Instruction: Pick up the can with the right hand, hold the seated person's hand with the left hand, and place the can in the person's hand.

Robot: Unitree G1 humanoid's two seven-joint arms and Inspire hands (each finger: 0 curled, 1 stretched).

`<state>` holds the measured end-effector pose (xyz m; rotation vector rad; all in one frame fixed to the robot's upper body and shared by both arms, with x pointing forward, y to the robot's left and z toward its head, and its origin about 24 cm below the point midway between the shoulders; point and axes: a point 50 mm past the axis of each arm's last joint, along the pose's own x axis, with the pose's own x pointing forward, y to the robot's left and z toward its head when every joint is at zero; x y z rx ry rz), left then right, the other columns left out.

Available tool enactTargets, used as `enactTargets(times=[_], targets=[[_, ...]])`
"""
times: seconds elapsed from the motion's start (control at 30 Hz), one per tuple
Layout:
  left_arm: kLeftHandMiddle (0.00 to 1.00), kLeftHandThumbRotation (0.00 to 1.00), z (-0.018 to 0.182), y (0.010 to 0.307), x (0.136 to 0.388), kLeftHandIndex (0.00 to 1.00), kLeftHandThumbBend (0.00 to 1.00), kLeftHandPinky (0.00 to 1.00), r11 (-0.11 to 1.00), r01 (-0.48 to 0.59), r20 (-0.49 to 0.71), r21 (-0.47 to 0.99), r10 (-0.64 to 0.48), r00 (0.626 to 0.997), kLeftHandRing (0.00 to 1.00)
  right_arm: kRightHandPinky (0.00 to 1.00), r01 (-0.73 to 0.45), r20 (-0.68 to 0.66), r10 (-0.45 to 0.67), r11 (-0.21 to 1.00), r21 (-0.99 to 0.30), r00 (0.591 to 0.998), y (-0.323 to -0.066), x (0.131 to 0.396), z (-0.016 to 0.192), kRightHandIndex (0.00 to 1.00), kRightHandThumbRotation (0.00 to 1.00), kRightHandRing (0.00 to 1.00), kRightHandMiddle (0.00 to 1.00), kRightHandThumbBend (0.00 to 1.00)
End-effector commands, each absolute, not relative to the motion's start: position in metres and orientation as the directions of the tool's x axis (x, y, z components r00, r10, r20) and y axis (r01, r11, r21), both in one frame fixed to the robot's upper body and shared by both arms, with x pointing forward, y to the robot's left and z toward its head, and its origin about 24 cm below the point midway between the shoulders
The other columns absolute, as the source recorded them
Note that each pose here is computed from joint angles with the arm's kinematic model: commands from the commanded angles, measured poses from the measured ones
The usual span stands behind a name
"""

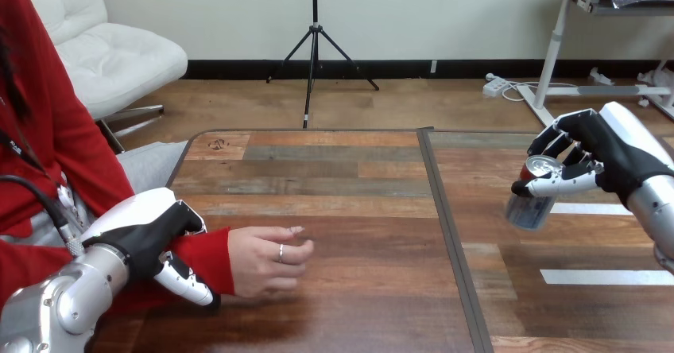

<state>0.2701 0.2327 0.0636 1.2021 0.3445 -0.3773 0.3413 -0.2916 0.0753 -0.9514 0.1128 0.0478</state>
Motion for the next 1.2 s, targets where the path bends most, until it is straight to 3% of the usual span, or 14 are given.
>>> enactTargets(times=[0.0, 1.17], targets=[[0.34, 0.00, 0.152, 0.214, 0.299, 0.37, 0.79, 0.19, 0.303, 0.150, -0.091, 0.941, -0.201, 0.975, 0.25, 0.37, 0.025, 0.083, 0.069, 0.603, -0.798, 0.994, -0.262, 0.368, 0.124, 0.50, 0.00, 0.40, 0.46, 0.69], [0.32, 0.00, 0.176, 0.195, 0.315, 0.36, 0.78, 0.18, 0.309, 0.084, -0.001, 0.947, -0.260, 0.966, 0.24, 0.35, 0.022, 0.153, 0.150, 0.642, -0.767, 0.977, -0.228, 0.381, 0.140, 0.48, 0.00, 0.37, 0.44, 0.68]])
